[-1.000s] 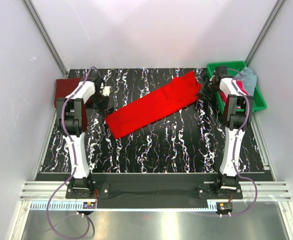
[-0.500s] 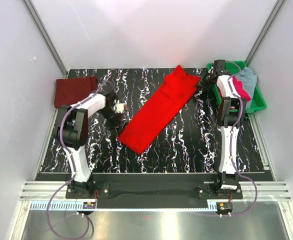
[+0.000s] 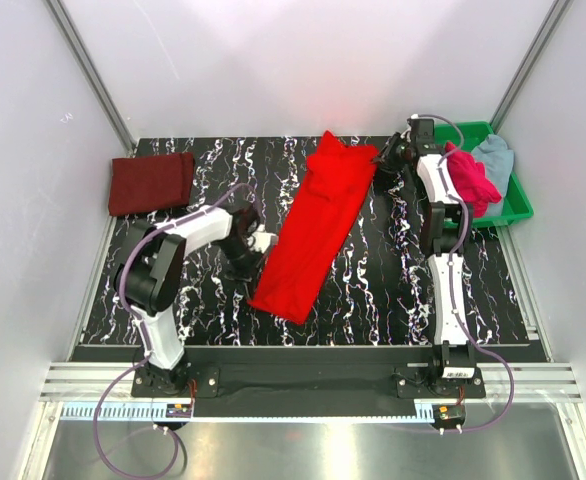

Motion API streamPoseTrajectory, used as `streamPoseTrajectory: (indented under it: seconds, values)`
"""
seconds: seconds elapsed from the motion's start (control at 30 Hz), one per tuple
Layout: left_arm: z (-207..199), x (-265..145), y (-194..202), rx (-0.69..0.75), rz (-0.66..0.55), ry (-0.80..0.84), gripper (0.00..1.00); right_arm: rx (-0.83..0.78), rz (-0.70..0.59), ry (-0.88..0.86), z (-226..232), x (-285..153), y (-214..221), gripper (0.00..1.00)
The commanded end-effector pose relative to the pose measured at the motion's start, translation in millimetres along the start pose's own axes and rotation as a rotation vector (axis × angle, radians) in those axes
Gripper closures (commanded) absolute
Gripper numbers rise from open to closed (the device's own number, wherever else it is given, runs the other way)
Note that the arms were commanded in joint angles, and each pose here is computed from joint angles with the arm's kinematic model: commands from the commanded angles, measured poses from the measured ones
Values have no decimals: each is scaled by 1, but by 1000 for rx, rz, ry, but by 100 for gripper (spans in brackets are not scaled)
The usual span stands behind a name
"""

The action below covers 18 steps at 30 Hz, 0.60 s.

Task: Fold and stack the t-shirts
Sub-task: Fold the tshirt

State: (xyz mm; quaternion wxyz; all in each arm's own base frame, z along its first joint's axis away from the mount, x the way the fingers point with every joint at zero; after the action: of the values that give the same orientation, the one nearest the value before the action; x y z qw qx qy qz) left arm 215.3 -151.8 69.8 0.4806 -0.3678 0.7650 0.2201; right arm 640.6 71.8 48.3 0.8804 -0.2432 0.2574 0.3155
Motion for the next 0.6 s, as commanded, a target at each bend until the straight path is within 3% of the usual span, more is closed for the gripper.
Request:
streamPoseTrajectory:
  seconds: [0.0, 0.57]
  values:
    - [-29, -4, 4, 107, 0, 24, 100, -13, -15, -49, 13, 20, 10, 77]
    - [-90, 28, -9, 348, 97, 61, 100, -28, -28, -185, 48, 45, 30, 79]
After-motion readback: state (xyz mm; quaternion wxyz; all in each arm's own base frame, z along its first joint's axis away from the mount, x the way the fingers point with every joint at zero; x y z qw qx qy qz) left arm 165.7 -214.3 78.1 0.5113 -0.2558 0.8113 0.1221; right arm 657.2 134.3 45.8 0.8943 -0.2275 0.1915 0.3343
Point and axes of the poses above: each gripper's point midway between its finger pads, its own x axis out along the fingers, its own z axis along the line the jaws close on, y = z × x, the point moved 4 cm from there along -x, back along the fingers, and after that the axes turned 15 degrees about x, right-handed, at the moved point
